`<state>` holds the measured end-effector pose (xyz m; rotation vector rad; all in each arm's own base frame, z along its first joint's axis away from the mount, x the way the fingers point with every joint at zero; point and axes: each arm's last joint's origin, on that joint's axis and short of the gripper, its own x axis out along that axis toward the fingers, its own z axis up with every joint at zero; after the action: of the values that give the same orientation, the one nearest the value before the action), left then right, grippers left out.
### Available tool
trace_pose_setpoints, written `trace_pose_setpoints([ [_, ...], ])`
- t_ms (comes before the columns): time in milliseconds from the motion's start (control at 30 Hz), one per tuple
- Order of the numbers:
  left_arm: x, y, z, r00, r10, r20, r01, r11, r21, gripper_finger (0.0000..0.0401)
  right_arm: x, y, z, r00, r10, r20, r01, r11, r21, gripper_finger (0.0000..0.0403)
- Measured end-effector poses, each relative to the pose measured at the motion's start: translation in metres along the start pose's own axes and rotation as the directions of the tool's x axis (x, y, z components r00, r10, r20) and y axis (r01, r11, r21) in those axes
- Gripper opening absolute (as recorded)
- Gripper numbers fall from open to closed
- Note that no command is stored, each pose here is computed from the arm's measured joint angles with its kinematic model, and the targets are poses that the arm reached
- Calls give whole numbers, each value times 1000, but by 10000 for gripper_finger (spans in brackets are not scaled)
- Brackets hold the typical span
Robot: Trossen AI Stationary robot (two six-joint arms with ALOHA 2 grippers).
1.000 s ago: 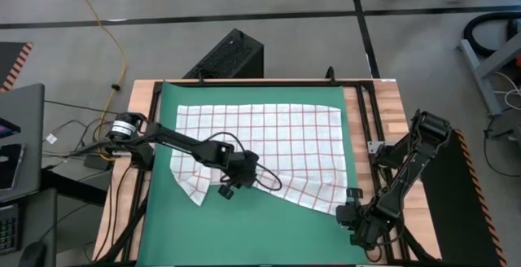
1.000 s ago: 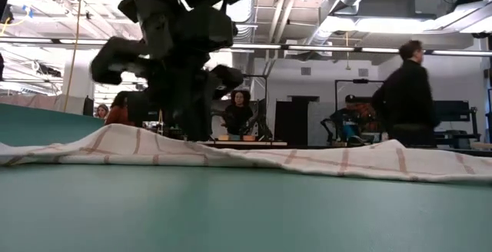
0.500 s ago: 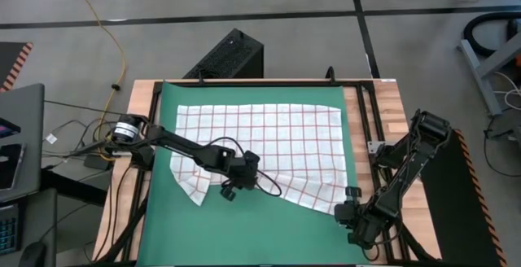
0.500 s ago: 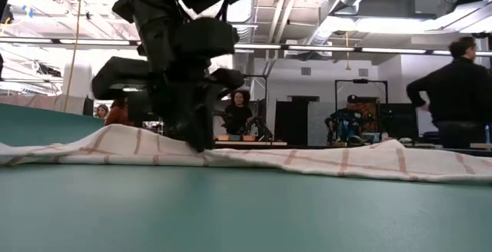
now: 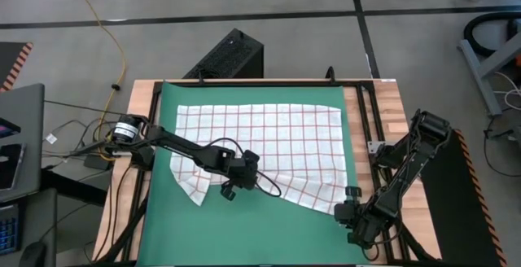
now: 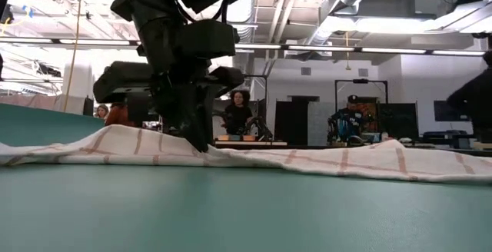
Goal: Roll towel
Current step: Roll the white stripe towel
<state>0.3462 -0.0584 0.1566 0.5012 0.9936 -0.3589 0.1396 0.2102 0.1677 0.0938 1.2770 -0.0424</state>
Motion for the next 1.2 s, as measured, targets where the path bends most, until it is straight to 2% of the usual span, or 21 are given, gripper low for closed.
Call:
trace_pose_setpoints([
  [133, 0, 0, -1, 1000, 3, -14, -3, 1000, -10, 2, 0, 0, 0, 1000, 0, 0, 0, 1000, 1, 132],
  [300, -5, 6, -2, 988, 116, -100, -120, 992, -34, 0, 0, -4, 7, 999, -24, 44, 21, 997, 72, 124],
  [433, -19, 25, 9, 973, 188, -136, -202, 974, -98, 0, -3, -10, 16, 989, -71, 133, 57, 993, 106, 109],
  [667, -55, 65, 32, 937, 303, -172, -327, 936, -132, 0, -11, -24, 33, 966, -118, 231, 89, 987, 134, 101],
  [800, -80, 89, 44, 921, 352, -163, -377, 912, -159, 0, -16, -35, 45, 932, -184, 313, 126, 972, 198, 101],
  [967, -103, 112, 48, 908, 387, -159, -414, 888, -201, 0, -19, -51, 61, 902, -248, 354, 143, 944, 296, 105],
  [1200, -110, 132, 39, 889, 422, -180, -454, 861, -227, 0, -16, -69, 92, 874, -258, 410, 74, 907, 414, 144],
])
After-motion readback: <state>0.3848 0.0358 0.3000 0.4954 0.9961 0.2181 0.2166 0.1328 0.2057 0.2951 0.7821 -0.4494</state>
